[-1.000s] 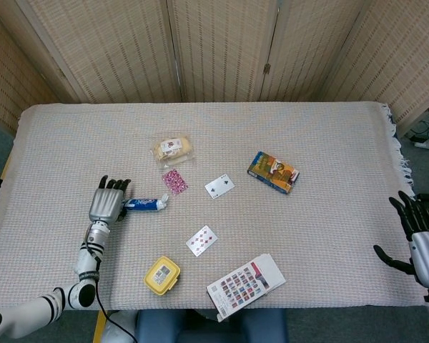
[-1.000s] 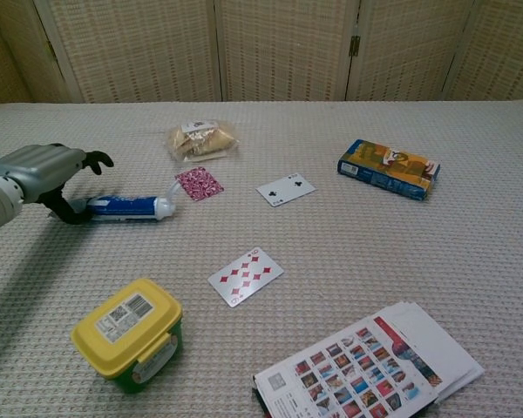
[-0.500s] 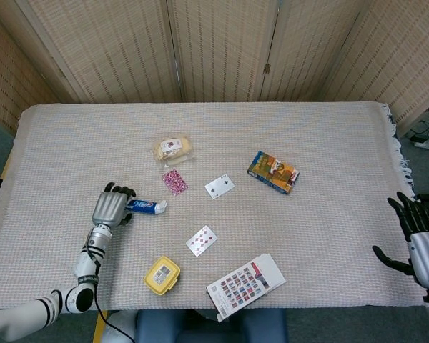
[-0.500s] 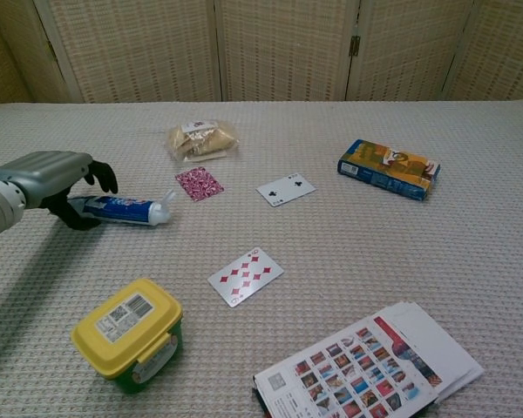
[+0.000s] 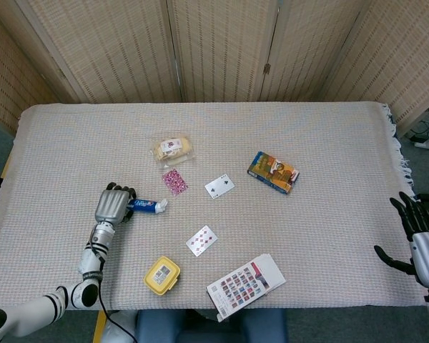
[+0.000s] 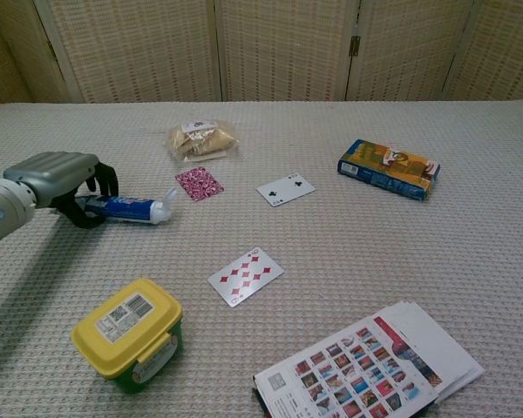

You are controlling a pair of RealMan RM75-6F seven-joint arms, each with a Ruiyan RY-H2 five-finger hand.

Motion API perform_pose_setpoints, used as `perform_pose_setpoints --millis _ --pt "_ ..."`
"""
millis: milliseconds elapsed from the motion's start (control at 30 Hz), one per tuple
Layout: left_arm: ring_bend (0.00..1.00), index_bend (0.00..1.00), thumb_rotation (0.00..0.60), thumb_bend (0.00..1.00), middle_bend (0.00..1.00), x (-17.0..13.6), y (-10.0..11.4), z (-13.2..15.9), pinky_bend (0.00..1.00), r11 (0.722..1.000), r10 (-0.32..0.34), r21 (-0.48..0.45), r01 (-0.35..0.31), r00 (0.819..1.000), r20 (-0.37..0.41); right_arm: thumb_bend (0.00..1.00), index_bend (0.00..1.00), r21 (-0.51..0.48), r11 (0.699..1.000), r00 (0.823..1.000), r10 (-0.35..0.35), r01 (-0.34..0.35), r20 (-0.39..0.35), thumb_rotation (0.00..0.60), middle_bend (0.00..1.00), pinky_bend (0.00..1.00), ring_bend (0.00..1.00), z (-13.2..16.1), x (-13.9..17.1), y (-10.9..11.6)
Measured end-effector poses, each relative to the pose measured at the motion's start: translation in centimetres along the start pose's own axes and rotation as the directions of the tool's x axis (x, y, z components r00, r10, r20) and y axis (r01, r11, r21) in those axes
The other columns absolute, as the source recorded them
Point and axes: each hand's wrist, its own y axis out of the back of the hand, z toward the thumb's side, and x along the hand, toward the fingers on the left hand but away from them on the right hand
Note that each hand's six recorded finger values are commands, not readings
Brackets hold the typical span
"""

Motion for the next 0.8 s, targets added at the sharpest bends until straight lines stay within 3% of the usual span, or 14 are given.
perform_pose_setpoints --millis 133,267,367,633,800 --pt "0.49 0.56 0.600 0.43 0.59 0.4 -0.3 -0.2 0.33 1.000 0.001 -0.004 -0.001 1.000 -0.012 0.30 0.00 0.003 1.000 1.000 0.000 0.000 -0.001 0.600 0.00 0.00 0.00 0.1 -0.1 0.0" --pt "0.59 0.68 0.600 0.58 0.71 0.7 -0.6 -0.7 0.50 1.000 -0.003 -0.018 0.003 1.000 -0.019 0.30 0.00 0.010 1.000 1.000 0.004 -0.004 -0.009 0.600 0.00 0.00 0.00 0.3 -0.2 0.0" --pt "0.65 0.76 0.600 0.64 0.78 0.7 -0.8 -0.8 0.57 0.999 -0.005 -0.044 0.004 1.000 -0.010 0.30 0.00 0.018 1.000 1.000 0.013 -0.013 -0.023 0.600 0.00 0.00 0.00 0.8 -0.4 0.1" --pt "0.71 0.82 0.600 0.70 0.83 0.2 -0.1 -0.7 0.64 0.980 0.024 -0.200 -0.013 0.998 0.055 0.30 0.00 0.008 0.998 0.991 0.056 -0.056 -0.125 0.600 0.00 0.00 0.00 3.9 -1.8 0.4" --pt "0.71 0.82 0.600 0.71 0.84 -1.5 2.0 1.5 0.64 0.950 0.106 -0.309 -0.049 0.980 0.170 0.30 0.02 -0.003 0.995 0.967 0.099 -0.103 -0.233 0.600 0.00 0.00 0.00 7.7 -3.6 0.2"
